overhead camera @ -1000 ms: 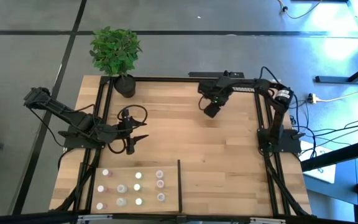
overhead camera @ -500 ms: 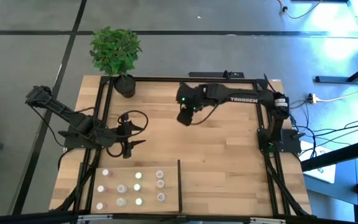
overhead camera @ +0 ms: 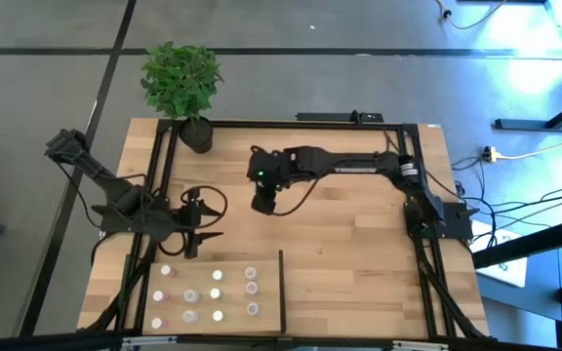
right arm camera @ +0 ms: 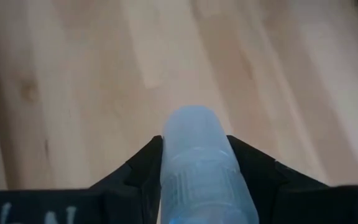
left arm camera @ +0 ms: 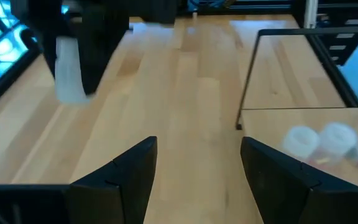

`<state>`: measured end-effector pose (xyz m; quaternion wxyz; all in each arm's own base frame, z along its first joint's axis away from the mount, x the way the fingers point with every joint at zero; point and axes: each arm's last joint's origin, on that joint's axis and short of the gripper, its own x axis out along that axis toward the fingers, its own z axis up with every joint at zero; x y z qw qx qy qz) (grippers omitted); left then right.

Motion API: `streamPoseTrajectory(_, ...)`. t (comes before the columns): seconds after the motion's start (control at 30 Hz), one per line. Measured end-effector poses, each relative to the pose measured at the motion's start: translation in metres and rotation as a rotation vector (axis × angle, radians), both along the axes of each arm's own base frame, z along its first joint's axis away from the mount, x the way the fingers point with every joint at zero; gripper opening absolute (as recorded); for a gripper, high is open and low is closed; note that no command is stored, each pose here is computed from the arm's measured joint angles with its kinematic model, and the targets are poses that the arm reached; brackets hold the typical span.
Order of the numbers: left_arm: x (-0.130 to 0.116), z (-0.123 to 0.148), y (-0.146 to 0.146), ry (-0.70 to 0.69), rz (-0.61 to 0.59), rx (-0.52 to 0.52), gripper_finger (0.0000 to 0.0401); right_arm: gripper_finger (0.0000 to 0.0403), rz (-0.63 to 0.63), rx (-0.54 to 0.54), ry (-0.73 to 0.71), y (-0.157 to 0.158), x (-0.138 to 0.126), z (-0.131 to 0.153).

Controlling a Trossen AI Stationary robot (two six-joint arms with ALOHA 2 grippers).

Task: Pick and place medicine bottles onto shelf by color
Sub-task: Put the white pill bottle on the shelf aligned with the other white pill bottles

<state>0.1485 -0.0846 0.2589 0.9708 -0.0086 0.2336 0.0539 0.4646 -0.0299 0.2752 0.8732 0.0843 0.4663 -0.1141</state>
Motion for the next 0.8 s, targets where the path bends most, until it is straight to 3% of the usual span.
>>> streamPoseTrajectory(0.2,-0.004,0.000,-0.006,0.000,-0.027,-0.033,0.0225,0.0155,0.039,0.047,0.073,0.001,0.017,-0.033)
streamPoseTrajectory(0.8,-0.007,-0.001,-0.011,0.003,-0.058,-0.032,0.0225,0.0157,0.025,0.069,0.307,0.001,0.012,-0.082)
